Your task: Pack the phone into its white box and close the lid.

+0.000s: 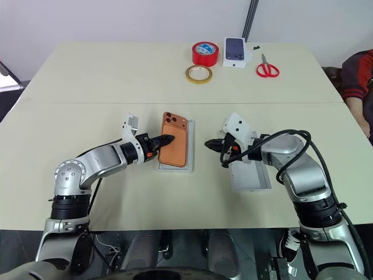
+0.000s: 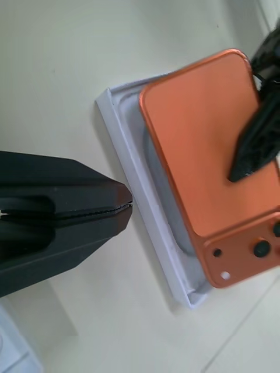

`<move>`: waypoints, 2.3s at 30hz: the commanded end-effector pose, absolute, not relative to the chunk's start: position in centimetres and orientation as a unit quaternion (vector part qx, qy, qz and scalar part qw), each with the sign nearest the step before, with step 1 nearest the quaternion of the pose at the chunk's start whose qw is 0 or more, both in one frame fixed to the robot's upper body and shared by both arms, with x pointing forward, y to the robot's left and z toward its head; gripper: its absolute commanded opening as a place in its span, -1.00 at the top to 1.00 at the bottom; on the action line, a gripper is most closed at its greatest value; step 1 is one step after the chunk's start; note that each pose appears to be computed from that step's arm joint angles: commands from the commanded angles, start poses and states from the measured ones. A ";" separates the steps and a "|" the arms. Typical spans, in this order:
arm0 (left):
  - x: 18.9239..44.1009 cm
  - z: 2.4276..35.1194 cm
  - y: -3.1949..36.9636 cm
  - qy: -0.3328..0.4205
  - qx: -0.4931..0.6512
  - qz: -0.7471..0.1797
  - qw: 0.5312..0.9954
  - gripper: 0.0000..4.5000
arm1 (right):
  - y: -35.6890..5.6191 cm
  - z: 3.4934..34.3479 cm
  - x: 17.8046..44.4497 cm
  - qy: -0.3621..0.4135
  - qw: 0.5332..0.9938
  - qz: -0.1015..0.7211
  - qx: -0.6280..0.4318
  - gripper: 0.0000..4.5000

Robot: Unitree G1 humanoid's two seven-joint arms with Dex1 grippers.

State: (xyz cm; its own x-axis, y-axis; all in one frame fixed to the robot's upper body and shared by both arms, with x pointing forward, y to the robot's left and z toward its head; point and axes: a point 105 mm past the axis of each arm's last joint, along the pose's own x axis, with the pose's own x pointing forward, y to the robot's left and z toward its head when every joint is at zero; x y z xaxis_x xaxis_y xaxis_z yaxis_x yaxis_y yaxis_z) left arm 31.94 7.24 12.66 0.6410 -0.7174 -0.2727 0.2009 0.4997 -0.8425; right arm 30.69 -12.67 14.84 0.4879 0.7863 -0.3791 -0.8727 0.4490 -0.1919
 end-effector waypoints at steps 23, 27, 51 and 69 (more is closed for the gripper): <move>31.5 15.8 4.6 0.293 -0.307 -0.363 0.830 -0.98 | -12.7 16.2 31.0 0.090 0.843 0.488 -0.208 1.00; 31.5 15.6 4.9 0.299 -0.284 -0.359 0.838 -0.98 | -12.7 16.2 31.1 0.089 0.843 0.487 -0.210 1.00; 32.3 17.6 14.9 0.219 -0.062 -0.255 0.940 -0.21 | -12.5 14.6 33.2 0.137 0.842 0.442 -0.277 1.00; 32.8 11.6 9.8 0.228 0.141 -0.355 0.896 0.99 | -9.1 12.7 34.2 0.162 0.815 0.416 -0.369 1.00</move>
State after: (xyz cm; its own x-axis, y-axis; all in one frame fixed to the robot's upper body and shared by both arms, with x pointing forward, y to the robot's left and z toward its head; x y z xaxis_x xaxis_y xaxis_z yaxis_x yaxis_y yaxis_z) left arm 32.43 10.35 10.99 0.6416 -0.5595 -0.5247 0.6835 0.7274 0.0601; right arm 33.82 -9.43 11.52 0.5803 0.5587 -0.5925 -0.8144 0.3921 -0.4278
